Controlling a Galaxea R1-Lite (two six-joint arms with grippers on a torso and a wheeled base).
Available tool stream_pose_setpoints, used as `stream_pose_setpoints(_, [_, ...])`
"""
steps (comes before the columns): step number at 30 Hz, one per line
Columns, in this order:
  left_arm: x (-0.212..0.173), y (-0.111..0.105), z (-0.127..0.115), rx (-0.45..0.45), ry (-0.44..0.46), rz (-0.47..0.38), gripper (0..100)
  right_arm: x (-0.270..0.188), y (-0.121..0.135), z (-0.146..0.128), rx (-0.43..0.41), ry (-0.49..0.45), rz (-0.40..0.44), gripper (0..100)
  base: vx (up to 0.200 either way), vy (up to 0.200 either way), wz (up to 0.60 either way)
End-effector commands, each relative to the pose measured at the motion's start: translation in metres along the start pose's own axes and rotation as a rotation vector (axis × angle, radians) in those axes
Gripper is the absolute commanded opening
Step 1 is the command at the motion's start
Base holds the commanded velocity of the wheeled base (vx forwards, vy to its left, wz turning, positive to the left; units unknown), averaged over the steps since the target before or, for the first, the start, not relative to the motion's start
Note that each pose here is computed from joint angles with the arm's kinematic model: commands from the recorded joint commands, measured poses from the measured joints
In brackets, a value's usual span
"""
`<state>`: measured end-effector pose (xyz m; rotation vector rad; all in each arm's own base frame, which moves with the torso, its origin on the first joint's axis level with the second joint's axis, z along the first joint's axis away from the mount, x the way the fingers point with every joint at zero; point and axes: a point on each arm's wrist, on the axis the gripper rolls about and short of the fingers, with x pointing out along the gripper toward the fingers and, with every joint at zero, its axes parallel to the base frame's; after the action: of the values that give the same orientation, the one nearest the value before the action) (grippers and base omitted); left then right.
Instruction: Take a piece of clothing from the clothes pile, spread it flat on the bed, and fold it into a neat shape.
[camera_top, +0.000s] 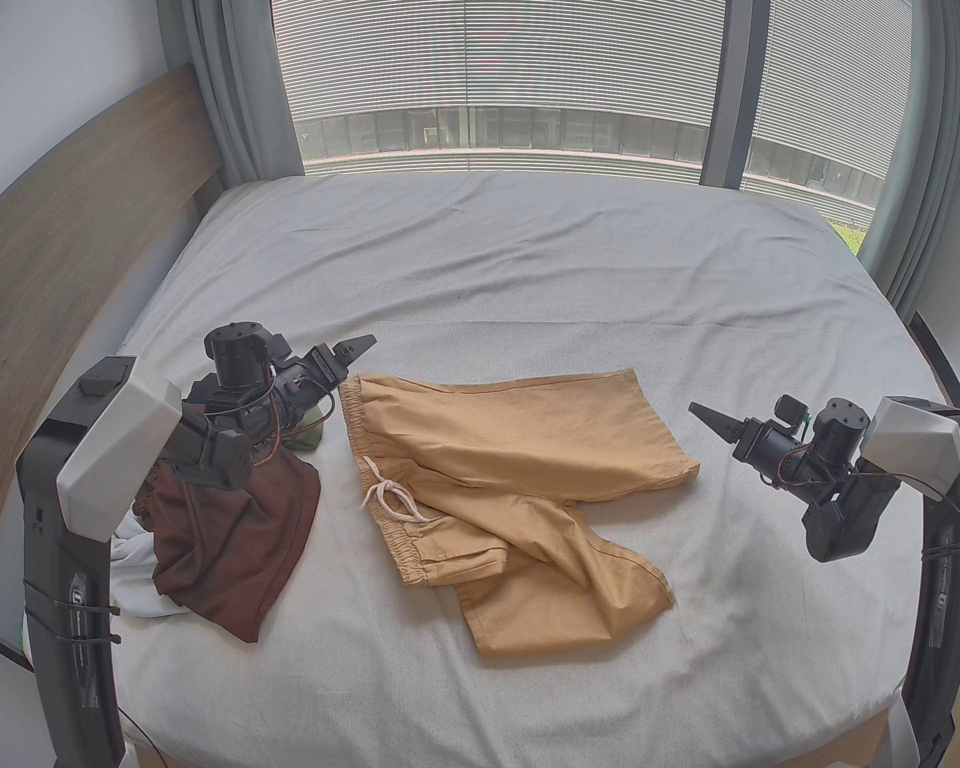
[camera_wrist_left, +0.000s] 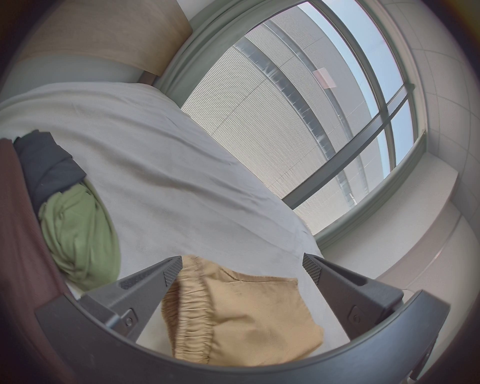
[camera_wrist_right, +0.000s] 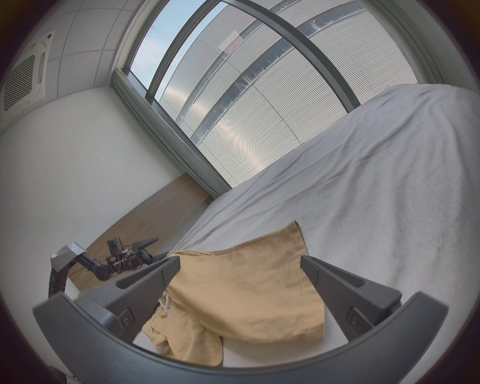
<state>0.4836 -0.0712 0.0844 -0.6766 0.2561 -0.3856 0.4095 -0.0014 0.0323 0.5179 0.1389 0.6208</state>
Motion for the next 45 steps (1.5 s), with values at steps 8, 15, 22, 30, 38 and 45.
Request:
stream_pose_setpoints(8, [-0.017,-0.01,0.014,0.059,-0.014,0.092,100,-0.019,0.015,-0.017,0.015,0.076,-0.025,100,0.0,0.0,0.0])
stream_pose_setpoints(15, [-0.077,-0.04,0.007,0.066,0.056,0.097,100,-0.032,0.021,-0.023,-0.021,0.116,-0.042,100,0.0,0.0,0.0])
stream_pose_setpoints(22, [-0.14,-0.034,-0.033,0.028,0.195,0.028,100,-0.034,0.028,-0.024,-0.02,0.126,-0.036,100,0.0,0.0,0.0])
stream_pose_setpoints(30, [-0.166,-0.025,-0.07,-0.012,0.318,-0.026,100,-0.036,0.032,-0.04,-0.042,0.179,-0.031,100,0.0,0.0,0.0])
stream_pose_setpoints(38, [-0.166,-0.027,-0.112,-0.035,0.463,-0.025,100,-0.037,0.026,-0.044,-0.055,0.187,-0.043,100,0.0,0.0,0.0])
stream_pose_setpoints(45, [-0.159,-0.018,-0.136,-0.045,0.525,-0.014,100,-0.037,0.025,-0.043,-0.055,0.183,-0.045,100,0.0,0.0,0.0])
